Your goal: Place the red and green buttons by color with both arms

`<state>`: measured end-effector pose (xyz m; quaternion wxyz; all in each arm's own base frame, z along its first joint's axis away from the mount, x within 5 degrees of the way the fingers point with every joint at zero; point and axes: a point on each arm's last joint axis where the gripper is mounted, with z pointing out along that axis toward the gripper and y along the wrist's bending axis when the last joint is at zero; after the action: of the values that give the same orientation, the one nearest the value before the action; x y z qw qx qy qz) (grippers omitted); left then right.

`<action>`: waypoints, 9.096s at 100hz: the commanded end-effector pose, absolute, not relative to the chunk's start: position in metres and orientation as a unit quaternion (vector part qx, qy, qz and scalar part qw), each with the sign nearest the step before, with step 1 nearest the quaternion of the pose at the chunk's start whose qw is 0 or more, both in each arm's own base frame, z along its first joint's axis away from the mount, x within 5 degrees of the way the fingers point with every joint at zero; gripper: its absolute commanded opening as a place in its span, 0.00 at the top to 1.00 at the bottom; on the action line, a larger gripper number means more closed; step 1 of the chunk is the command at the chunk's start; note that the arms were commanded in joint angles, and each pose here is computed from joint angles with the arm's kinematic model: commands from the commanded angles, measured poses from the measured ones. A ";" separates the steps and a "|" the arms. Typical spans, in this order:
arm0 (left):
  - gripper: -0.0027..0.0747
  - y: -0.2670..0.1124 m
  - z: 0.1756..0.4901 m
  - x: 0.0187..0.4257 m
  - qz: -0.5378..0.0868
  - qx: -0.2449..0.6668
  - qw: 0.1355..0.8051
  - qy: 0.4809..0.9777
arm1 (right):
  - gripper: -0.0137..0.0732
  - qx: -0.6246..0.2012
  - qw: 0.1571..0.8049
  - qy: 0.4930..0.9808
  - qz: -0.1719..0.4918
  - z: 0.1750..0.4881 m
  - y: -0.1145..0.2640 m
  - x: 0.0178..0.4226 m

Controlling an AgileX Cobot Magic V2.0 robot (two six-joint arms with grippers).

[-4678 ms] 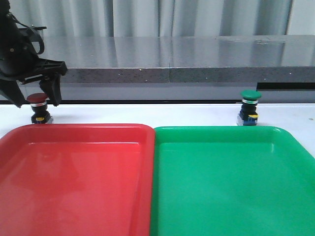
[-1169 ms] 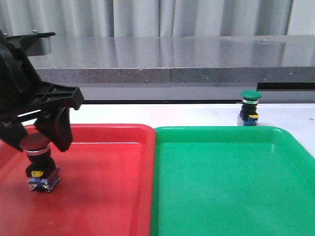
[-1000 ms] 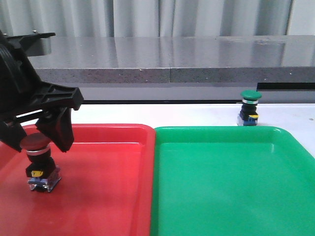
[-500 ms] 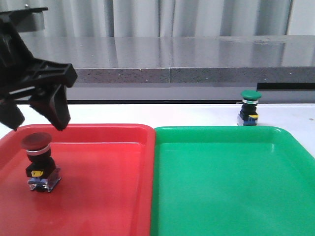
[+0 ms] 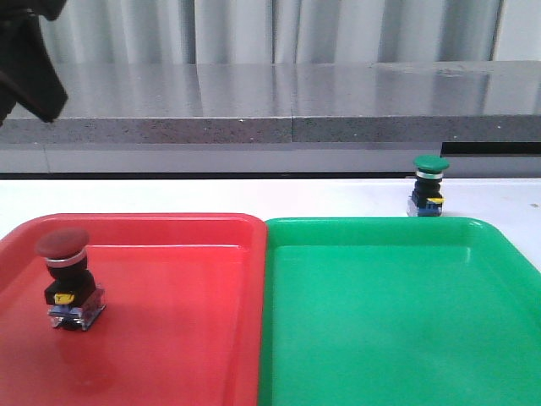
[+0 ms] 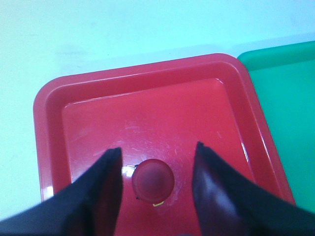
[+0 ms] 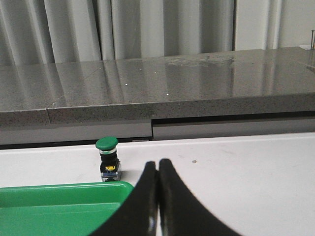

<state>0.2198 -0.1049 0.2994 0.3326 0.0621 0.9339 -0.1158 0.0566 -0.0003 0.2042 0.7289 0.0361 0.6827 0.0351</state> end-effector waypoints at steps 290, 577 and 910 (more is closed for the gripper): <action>0.99 0.002 0.208 0.054 -0.041 -0.064 0.735 0.674 | 0.92 0.031 0.767 0.640 0.030 0.218 0.000 0.053; 0.99 0.002 0.208 0.054 -0.041 -0.064 0.735 0.674 | 0.22 -0.027 0.385 0.922 0.033 0.343 0.053 0.336; 0.99 0.002 0.208 0.054 -0.041 -0.064 0.735 0.674 | 0.47 -0.023 0.175 0.976 0.128 0.249 0.163 0.302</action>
<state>0.0561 0.0018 0.2042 0.7037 -0.0632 0.7067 -0.0387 0.3006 0.1620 0.2303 0.1370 -0.0250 0.9845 0.1069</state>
